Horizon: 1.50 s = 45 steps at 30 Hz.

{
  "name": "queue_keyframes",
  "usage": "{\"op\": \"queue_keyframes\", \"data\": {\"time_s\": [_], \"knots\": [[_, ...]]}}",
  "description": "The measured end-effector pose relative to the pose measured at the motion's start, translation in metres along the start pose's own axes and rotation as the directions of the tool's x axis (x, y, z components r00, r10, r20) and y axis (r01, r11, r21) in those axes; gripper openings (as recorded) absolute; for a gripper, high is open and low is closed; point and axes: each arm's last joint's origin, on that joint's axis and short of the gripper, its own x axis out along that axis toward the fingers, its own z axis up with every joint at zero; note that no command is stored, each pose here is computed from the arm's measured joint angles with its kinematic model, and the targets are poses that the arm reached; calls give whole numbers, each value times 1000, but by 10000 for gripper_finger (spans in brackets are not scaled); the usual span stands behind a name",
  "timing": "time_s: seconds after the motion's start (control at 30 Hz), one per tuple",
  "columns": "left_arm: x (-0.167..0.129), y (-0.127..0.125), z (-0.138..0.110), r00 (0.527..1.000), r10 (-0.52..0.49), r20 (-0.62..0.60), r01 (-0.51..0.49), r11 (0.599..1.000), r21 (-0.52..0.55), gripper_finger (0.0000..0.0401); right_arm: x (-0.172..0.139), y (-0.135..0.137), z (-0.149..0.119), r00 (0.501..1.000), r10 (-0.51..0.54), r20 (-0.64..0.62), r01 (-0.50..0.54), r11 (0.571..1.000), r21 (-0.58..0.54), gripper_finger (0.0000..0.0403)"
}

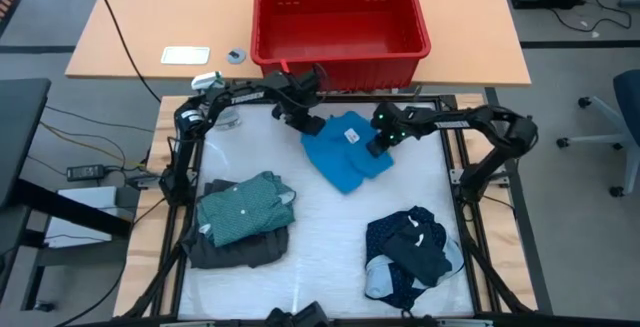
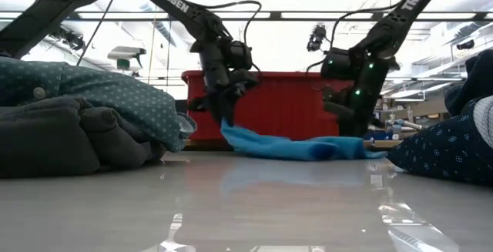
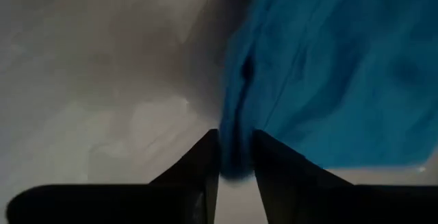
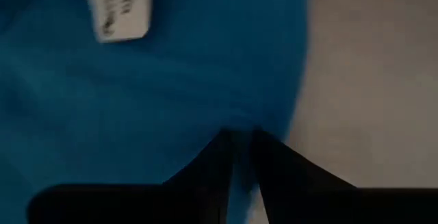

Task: Fold Laundry from Bin
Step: Fold the blue short on the table

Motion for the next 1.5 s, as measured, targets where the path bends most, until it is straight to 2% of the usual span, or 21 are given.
{"op": "queue_keyframes", "data": {"time_s": [0.13,0.27,0.37,0.43,0.53,0.6,0.67,0.73,0.77,0.87,0.9,0.93,1.0,1.03,1.07,1.2,1.37,1.43,1.5], "knots": [[3,-9,-10,998,20,-57,-19,1000,16,103,-26,-6,8,994,-4,111,2,1000,20,68],[6,-27,-20,997,19,-77,-11,995,103,107,-48,2,6,981,142,131,-142,990,-10,70],[1,-38,-26,997,17,-73,-2,978,210,108,-60,24,0,953,280,114,-274,959,-71,73],[-7,-42,-29,998,18,-53,-3,959,285,108,-63,44,-10,944,320,79,-311,944,-115,73],[-24,-42,-31,1000,5,-15,1,929,370,108,-66,78,-29,938,339,67,-329,936,-126,72],[-36,-39,-32,1000,-2,5,0,910,415,108,-66,100,-46,946,316,68,-305,942,-138,71],[-48,-37,-33,999,-11,34,-7,876,483,108,-70,121,-61,948,292,125,-270,949,-165,73],[-52,-36,-32,999,-18,49,-15,800,600,108,-75,138,-73,941,269,205,-230,953,-197,77],[-52,-36,-33,999,-12,47,-23,733,680,108,-77,144,-80,938,256,233,-205,954,-221,81],[-47,-44,-37,1000,-13,23,-14,461,887,108,-75,158,-95,931,224,287,-131,942,-310,103],[-42,-47,-38,1000,-22,13,-4,389,921,108,-71,161,-99,936,210,281,-113,940,-323,113],[-37,-50,-37,999,-50,4,14,350,937,109,-65,164,-103,942,200,271,-103,937,-334,125],[-31,-53,-32,992,-130,-4,49,347,937,114,-52,170,-109,950,190,250,-93,930,-355,149],[-28,-54,-31,991,-134,-8,54,341,938,119,-46,173,-112,953,186,240,-87,925,-370,162],[-27,-55,-32,992,-130,-9,50,319,946,126,-41,176,-115,953,189,237,-89,922,-376,174],[-14,-56,-36,999,-24,-27,31,194,980,164,-27,186,-122,948,200,248,-98,923,-371,211],[-11,-62,-40,1000,10,-28,28,29,999,215,-11,186,-129,951,103,292,-2,946,-325,220],[-4,-63,-37,998,55,13,-12,-20,1000,226,-6,185,-131,954,87,288,13,945,-328,218],[4,-62,-35,995,96,26,-22,-42,999,229,0,184,-132,958,69,279,27,945,-327,213]]}}
